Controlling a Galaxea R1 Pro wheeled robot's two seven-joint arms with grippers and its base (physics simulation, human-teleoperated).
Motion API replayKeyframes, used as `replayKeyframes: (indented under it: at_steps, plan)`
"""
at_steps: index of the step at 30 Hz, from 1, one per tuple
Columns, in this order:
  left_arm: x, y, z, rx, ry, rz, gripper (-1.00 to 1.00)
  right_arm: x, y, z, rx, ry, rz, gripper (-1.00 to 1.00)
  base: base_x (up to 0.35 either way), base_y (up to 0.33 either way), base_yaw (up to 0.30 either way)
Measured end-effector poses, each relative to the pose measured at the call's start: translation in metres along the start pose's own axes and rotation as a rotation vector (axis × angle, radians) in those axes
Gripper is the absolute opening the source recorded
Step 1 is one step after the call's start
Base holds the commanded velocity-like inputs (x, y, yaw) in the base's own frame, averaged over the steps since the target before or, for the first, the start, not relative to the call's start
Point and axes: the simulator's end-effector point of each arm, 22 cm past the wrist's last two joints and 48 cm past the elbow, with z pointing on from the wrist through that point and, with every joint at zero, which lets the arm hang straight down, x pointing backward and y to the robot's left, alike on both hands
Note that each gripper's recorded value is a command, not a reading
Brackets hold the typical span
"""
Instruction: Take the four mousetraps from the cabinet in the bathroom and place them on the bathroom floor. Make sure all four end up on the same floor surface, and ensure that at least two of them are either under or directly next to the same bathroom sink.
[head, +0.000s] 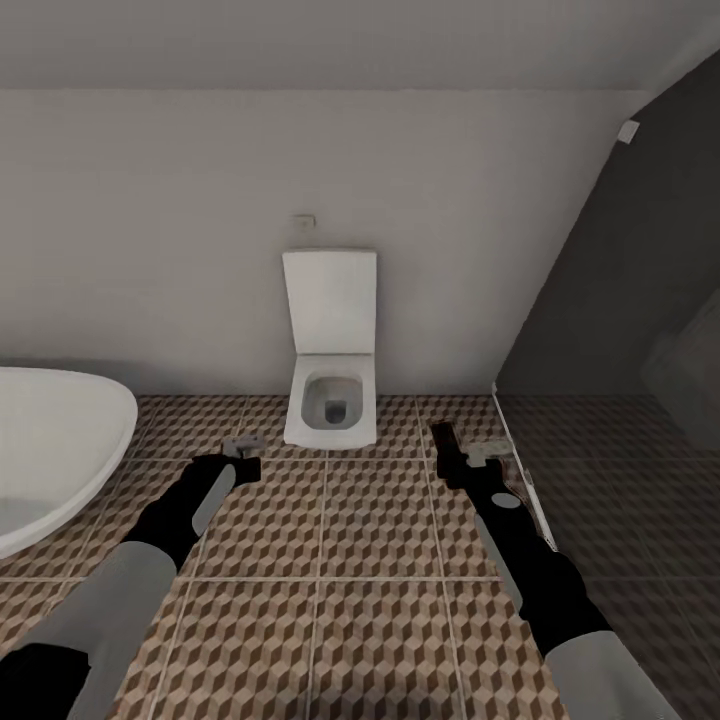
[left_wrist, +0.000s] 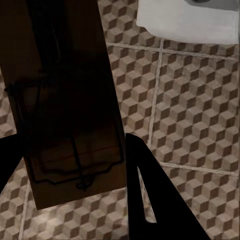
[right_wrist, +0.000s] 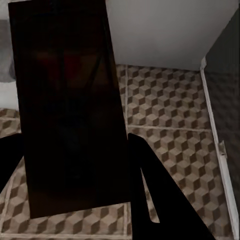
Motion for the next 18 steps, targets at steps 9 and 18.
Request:
replayKeyframes:
  at_steps: [9, 18]
  plan:
    - [-0.013, 0.010, 0.010, 0.006, -0.129, -0.040, -1.00, 0.094, 0.018, 0.018, -0.082, -0.019, 0.010, -1.00, 0.000, 0.000, 0.000]
    - [0.021, 0.005, 0.035, 0.130, -0.281, -0.049, -1.00, 0.130, 0.015, 0.011, -0.092, -0.108, 0.012, -1.00, 0.000, 0.000, 0.000]
